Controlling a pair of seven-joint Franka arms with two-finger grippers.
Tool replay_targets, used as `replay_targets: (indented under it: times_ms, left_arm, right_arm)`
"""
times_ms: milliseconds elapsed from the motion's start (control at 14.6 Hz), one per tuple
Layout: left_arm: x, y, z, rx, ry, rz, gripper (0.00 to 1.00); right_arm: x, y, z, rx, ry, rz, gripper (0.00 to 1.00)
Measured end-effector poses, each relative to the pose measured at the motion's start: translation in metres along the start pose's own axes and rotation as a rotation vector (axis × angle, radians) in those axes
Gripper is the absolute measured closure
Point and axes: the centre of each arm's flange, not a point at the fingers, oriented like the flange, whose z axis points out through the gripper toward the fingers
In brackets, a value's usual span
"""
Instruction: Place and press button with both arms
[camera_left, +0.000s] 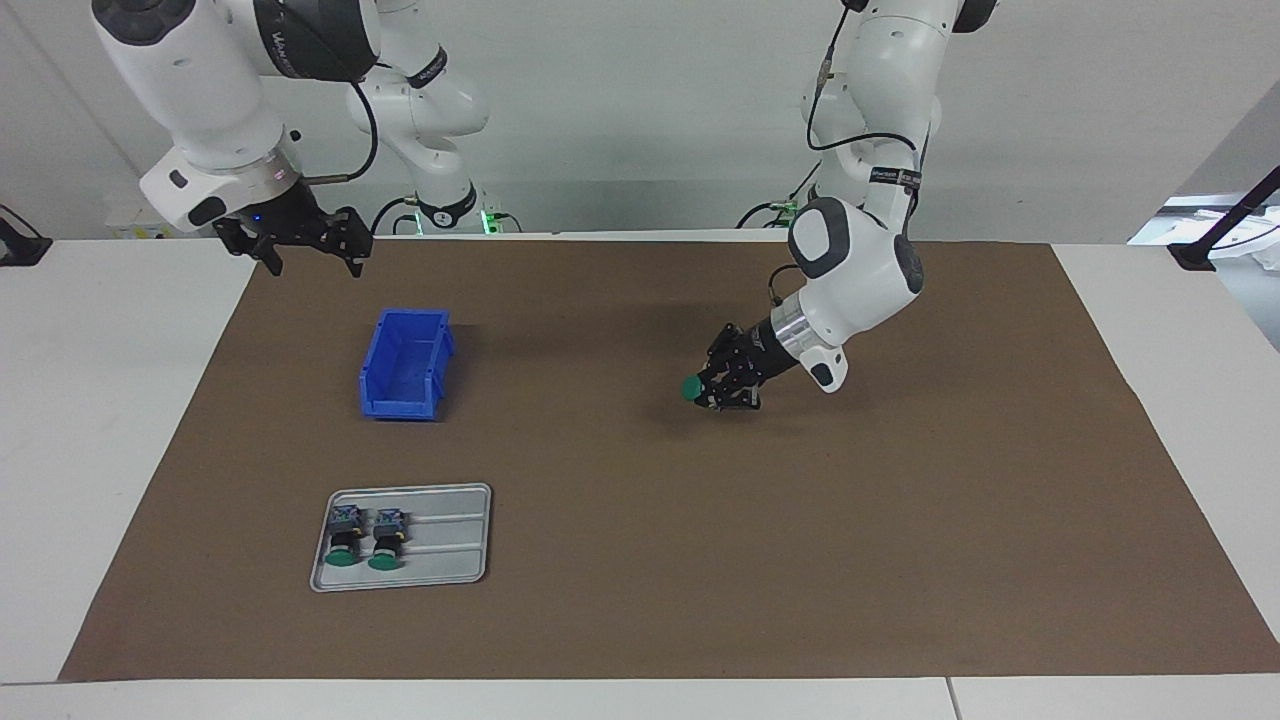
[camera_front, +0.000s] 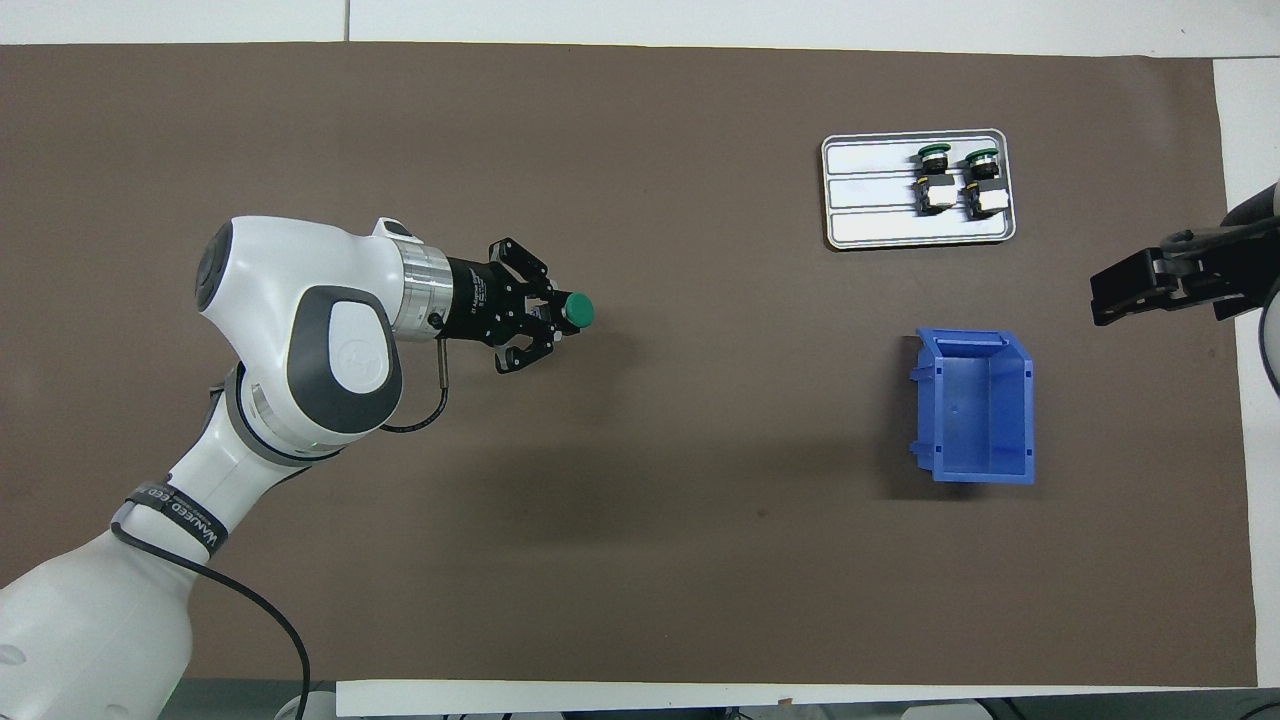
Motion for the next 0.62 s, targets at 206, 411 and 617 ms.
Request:
replay_targets:
  times_ms: [206, 411, 617]
  left_arm:
    - [0.024, -0.010, -0.006, -0.043, -0.117, 0.014, 0.67]
    - [0.046, -0.023, -0.009, -0.080, -0.183, 0.009, 0.67]
    - [0.064, -0.027, -0.009, -0.108, -0.228, -0.008, 0.67]
  right_arm:
    - [0.000, 0.000, 0.000, 0.000, 0.000, 0.000, 0.00]
    - [0.000, 0.000, 0.000, 0.000, 0.000, 0.000, 0.00]
    - [0.000, 0.000, 0.000, 0.000, 0.000, 0.000, 0.00]
